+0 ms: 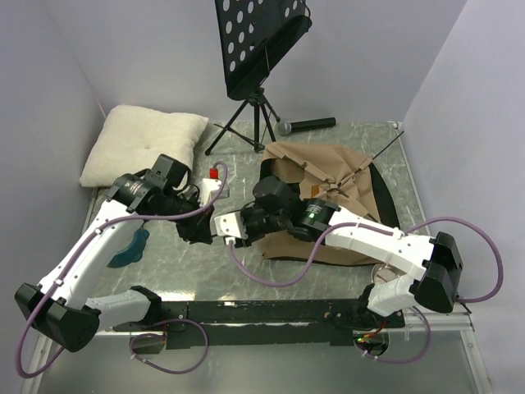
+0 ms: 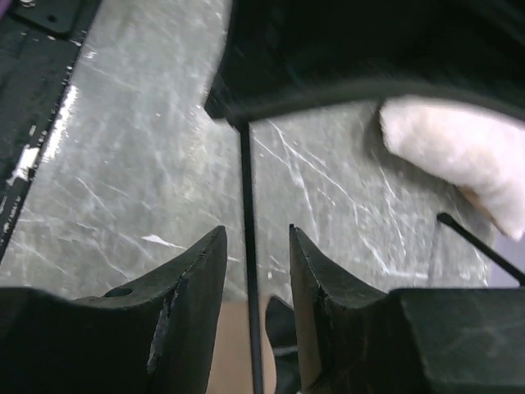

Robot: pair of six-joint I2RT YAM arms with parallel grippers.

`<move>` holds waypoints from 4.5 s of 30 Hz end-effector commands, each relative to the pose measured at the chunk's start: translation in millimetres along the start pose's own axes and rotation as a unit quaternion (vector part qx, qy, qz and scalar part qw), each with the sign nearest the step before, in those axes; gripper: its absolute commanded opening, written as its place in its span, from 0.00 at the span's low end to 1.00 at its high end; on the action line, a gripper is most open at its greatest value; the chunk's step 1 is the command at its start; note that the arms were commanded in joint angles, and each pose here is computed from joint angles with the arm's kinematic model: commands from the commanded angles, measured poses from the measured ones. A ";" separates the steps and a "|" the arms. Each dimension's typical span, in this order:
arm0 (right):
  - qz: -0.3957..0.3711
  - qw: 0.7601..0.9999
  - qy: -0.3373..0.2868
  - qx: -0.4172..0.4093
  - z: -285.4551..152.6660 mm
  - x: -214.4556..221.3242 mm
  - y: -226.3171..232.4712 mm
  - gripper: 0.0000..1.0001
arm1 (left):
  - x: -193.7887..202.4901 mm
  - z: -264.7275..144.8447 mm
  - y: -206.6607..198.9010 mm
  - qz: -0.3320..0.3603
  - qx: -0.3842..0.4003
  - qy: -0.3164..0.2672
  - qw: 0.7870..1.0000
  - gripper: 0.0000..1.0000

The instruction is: Set up the pet tent

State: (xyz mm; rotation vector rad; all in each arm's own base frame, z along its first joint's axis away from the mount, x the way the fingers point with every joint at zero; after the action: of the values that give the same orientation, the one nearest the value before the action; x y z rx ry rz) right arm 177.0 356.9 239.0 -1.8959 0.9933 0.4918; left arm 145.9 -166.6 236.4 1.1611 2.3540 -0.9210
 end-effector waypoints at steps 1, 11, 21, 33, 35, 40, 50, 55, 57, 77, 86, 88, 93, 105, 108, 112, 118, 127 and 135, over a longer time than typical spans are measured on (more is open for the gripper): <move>-0.036 0.999 -0.029 0.024 5.2 -26.2 -15.6 0.43 | -33.3 -4.7 -13.5 -0.005 0.038 -0.069 0.997 0.01; -0.055 0.996 -0.008 0.067 11.6 -17.2 -24.5 0.28 | -34.9 -0.9 -20.7 -0.026 0.072 -0.086 0.993 0.01; -0.063 0.994 -0.011 0.085 5.5 -29.3 -39.0 0.26 | -48.1 -3.7 -13.7 -0.093 0.096 -0.128 0.983 0.01; -0.093 0.989 -0.009 0.116 -11.1 -23.8 -41.1 0.00 | -60.0 -42.5 11.0 -0.144 0.113 -0.244 0.952 0.85; -0.091 0.988 -0.010 0.127 -19.8 -23.5 -45.3 0.00 | -64.4 -62.4 26.0 -0.163 0.101 -0.310 0.931 0.99; -0.083 0.985 -0.009 0.152 -37.6 -25.0 -60.9 0.00 | -55.1 -79.9 70.7 -0.241 0.069 -0.406 0.879 1.00; -0.067 0.976 -0.017 0.206 -62.4 -38.8 -104.0 0.00 | -26.6 28.0 46.0 -0.238 0.150 -0.372 0.885 0.96; -0.069 0.976 -0.022 0.206 -68.9 -42.2 -100.8 0.00 | -40.4 70.0 20.1 -0.245 0.231 -0.336 0.880 0.98; -0.072 0.976 -0.022 0.205 -69.5 -40.6 -97.4 0.00 | -54.4 75.2 14.6 -0.239 0.260 -0.335 0.874 0.99; -0.069 0.975 -0.015 0.210 -70.3 -36.2 -98.1 0.00 | -93.9 141.3 -9.9 -0.271 0.390 -0.255 0.842 0.99; -0.066 0.975 -0.012 0.212 -72.2 -34.4 -97.6 0.00 | -98.5 140.5 -13.8 -0.264 0.402 -0.253 0.839 0.70; -0.063 0.976 -0.010 0.210 -73.3 -31.3 -95.3 0.00 | -96.3 136.6 -9.1 -0.268 0.389 -0.259 0.842 0.54; -0.055 0.978 0.004 0.203 -75.9 -18.4 -85.8 0.00 | -87.4 123.9 -8.9 -0.261 0.361 -0.269 0.854 0.07; -0.062 0.989 0.096 0.098 -85.9 64.8 -22.8 0.00 | -33.7 109.6 1.2 -0.297 0.276 -0.148 0.902 0.01; -0.070 0.990 0.108 0.061 -80.7 77.9 -3.3 0.00 | -26.0 99.1 7.2 -0.294 0.264 -0.135 0.909 0.01; -0.056 0.991 0.119 0.008 -70.7 88.9 15.4 0.00 | -25.3 83.9 5.8 -0.290 0.257 -0.116 0.915 0.01; -0.068 0.987 0.138 -0.038 -55.8 97.9 31.3 0.00 | -22.4 66.8 -3.9 -0.300 0.278 -0.087 0.908 0.01; -0.084 0.983 0.153 -0.060 -53.1 109.8 47.4 0.00 | -13.0 53.6 2.0 -0.310 0.273 -0.104 0.905 0.01; -0.083 0.977 0.179 -0.083 -42.3 114.4 56.4 0.00 | -14.7 50.5 -0.3 -0.321 0.289 -0.097 0.896 0.01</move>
State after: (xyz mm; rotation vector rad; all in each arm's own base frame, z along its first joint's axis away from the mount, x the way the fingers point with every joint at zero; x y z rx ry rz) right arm 195.8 294.1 194.2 -2.0818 0.8444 0.2432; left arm 163.2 -215.4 190.2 0.3457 2.4348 -1.8679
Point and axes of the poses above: each gripper's point midway between its finger pads, its own z axis out along the fingers, its own y axis along the line the jaws close on, x = y × z, the point moved 2 cm from there along -z, back along the fingers, and after that the axes turned 5 degrees about -z, right-handed, at the moved point
